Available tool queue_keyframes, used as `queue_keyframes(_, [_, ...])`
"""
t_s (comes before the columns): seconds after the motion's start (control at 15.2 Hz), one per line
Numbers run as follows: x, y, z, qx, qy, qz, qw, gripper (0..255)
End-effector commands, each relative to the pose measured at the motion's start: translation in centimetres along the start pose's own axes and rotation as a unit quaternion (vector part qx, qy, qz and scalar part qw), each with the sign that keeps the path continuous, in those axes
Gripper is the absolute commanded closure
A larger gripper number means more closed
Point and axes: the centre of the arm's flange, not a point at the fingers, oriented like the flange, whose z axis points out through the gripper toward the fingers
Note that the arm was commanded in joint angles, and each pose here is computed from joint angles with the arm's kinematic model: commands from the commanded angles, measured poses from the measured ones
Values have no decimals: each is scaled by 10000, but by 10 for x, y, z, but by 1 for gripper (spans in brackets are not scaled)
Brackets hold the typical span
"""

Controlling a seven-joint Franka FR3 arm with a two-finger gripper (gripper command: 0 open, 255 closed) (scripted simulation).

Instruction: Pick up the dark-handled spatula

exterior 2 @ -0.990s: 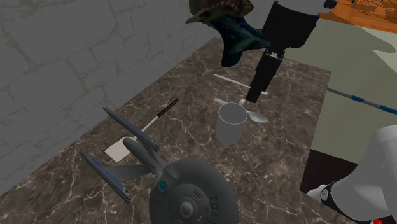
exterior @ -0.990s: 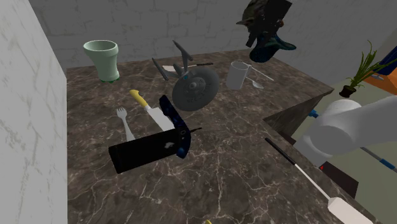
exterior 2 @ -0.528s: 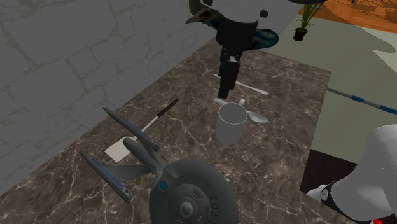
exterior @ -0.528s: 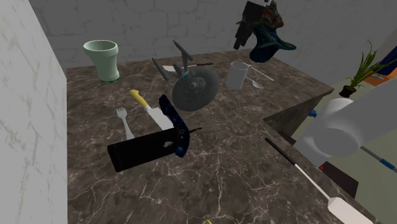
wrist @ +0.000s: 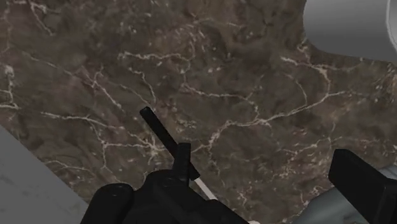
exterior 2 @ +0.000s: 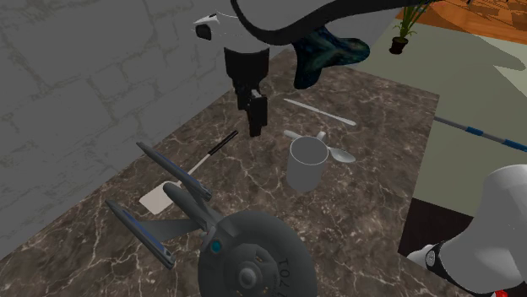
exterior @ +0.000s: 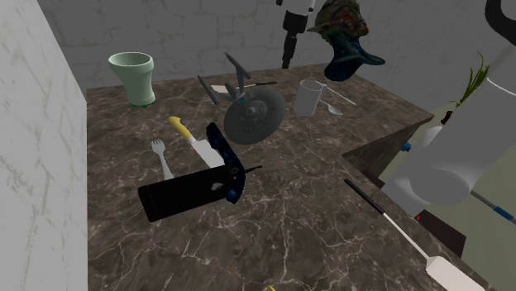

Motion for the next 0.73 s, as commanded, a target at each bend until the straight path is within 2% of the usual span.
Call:
queue_keyframes(0.0, [26, 8, 12, -32, -103, -572, 9983, 0])
queue_keyframes(0.13, [52, 12, 25, -63, -204, -1108, 9936, 0])
queue_keyframes(0.26, [77, 14, 37, -94, -304, -1641, 9859, 0])
queue_keyframes(0.4, [103, 13, 51, -126, -403, -2169, 9753, 0])
queue_keyframes(0.59, [140, 7, 71, -171, -549, -2949, 9538, 0])
queue_keyframes(0.66, [141, 7, 72, -173, -554, -2977, 9529, 0])
